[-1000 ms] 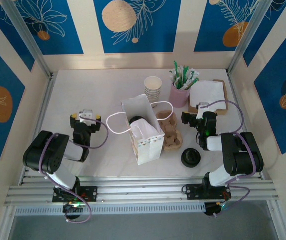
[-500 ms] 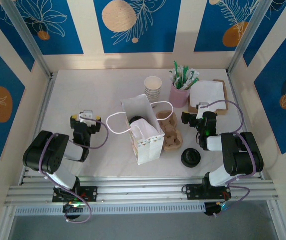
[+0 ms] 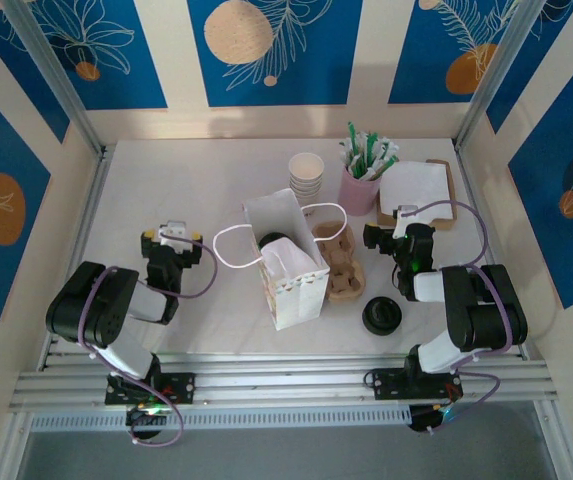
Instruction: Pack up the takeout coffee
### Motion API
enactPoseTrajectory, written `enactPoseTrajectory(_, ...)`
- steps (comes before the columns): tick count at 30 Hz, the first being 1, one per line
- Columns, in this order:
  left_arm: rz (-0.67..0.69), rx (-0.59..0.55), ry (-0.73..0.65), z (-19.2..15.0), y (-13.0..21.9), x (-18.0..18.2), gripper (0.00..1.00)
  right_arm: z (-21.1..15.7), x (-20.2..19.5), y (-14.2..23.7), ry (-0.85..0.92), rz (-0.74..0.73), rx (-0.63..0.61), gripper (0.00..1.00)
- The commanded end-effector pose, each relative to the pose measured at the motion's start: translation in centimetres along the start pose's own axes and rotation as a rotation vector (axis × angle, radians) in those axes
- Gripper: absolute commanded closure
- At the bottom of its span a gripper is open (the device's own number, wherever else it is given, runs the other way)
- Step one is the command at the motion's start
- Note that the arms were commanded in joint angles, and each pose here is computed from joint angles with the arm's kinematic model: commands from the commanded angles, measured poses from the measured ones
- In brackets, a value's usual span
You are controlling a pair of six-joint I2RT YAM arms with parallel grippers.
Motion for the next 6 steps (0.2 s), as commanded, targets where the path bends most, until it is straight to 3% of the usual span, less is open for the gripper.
enactPoseTrajectory(1,0.003,-0.042,0.037,1.05,-0.19,0.37,0.0,1.09,-0.04,-0.26,-0.01,0.008,-0.041,0.01)
enactPoseTrajectory(6,0.002,-0.041,0.037,1.04,-0.2,0.38,0.0,1.13,-0.02,-0.24,-0.009,0.009,-0.043,0.01)
Point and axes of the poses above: each hand's point on the last joint's axis, 136 mm out from that joint toward the fingers, its own y axis back along the fingers, its own x axis along the line the jaws close on, z = x × y, the point moved 10 cm from there along y, back along the fingers, and after that the axes turned 1 degree about y, right-handed, at the moved point
